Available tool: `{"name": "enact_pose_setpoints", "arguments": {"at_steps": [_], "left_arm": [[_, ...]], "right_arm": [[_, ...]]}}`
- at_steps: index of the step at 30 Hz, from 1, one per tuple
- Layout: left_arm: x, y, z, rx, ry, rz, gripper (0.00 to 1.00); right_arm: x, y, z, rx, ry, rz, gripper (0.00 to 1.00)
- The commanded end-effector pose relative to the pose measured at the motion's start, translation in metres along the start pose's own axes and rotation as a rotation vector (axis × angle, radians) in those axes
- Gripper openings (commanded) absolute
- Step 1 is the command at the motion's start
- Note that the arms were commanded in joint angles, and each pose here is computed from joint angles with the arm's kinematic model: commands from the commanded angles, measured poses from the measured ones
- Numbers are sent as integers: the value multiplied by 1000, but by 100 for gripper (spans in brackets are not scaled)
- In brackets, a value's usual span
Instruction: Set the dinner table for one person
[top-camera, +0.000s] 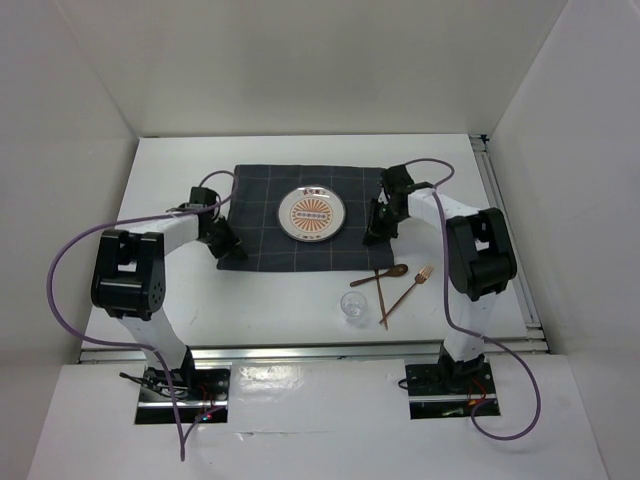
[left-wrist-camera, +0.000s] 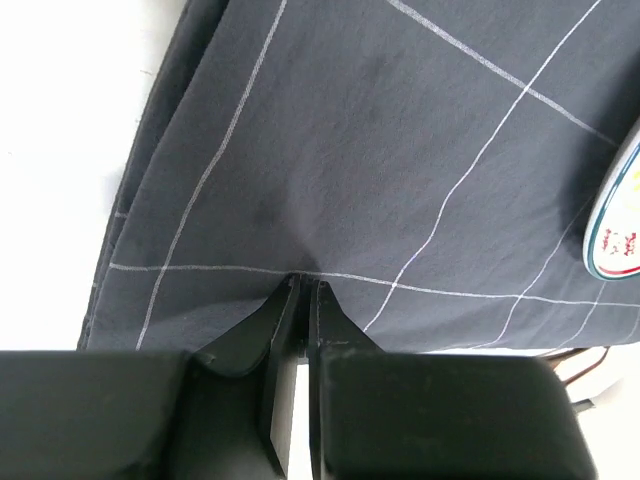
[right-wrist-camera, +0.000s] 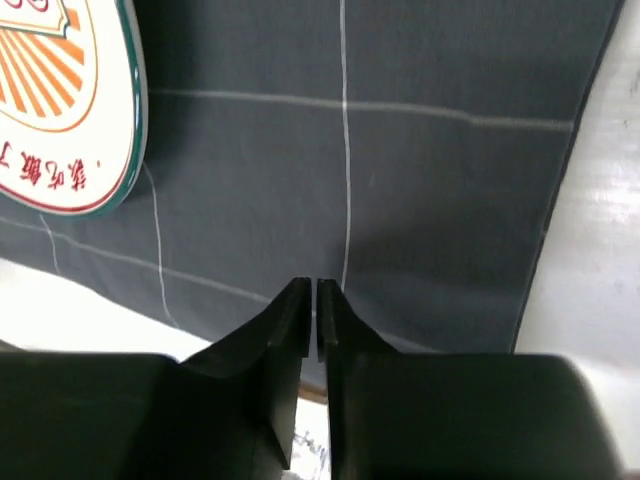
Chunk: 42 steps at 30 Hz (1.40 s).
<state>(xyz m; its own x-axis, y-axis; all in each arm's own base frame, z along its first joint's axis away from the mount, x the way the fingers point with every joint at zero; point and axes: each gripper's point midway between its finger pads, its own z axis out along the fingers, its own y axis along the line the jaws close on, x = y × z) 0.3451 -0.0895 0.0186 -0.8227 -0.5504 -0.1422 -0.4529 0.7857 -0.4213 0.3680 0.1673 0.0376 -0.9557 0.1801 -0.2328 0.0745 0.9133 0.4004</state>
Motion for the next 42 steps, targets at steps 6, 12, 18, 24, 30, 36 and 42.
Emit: {"name": "enact_pose_setpoints", "arguments": {"at_steps": [6,12,18,24,30,36,42], "left_arm": [[19,20,5,-33,24,-29,16],[27,31,-1,-68,20,-23,14],[40,49,-2,-111,35,-41,14],[38,52,-6,-142,25,-33,14],[10,24,-34,-97,-29,50,20],[-23,-1,-73,-92,-110,152,27],[-46,-32,-123,-45,-212,200,36]], "right_arm": [[19,-24,23,45,5,42,13],[38,-40,25,91,32,53,12],[41,-45,25,109,26,53,12],[38,-41,17,104,16,41,12],[-17,1,-45,43,-150,-20,37],[-36,30,-115,11,-286,-78,76],[61,19,-120,10,-155,-49,78]]}}
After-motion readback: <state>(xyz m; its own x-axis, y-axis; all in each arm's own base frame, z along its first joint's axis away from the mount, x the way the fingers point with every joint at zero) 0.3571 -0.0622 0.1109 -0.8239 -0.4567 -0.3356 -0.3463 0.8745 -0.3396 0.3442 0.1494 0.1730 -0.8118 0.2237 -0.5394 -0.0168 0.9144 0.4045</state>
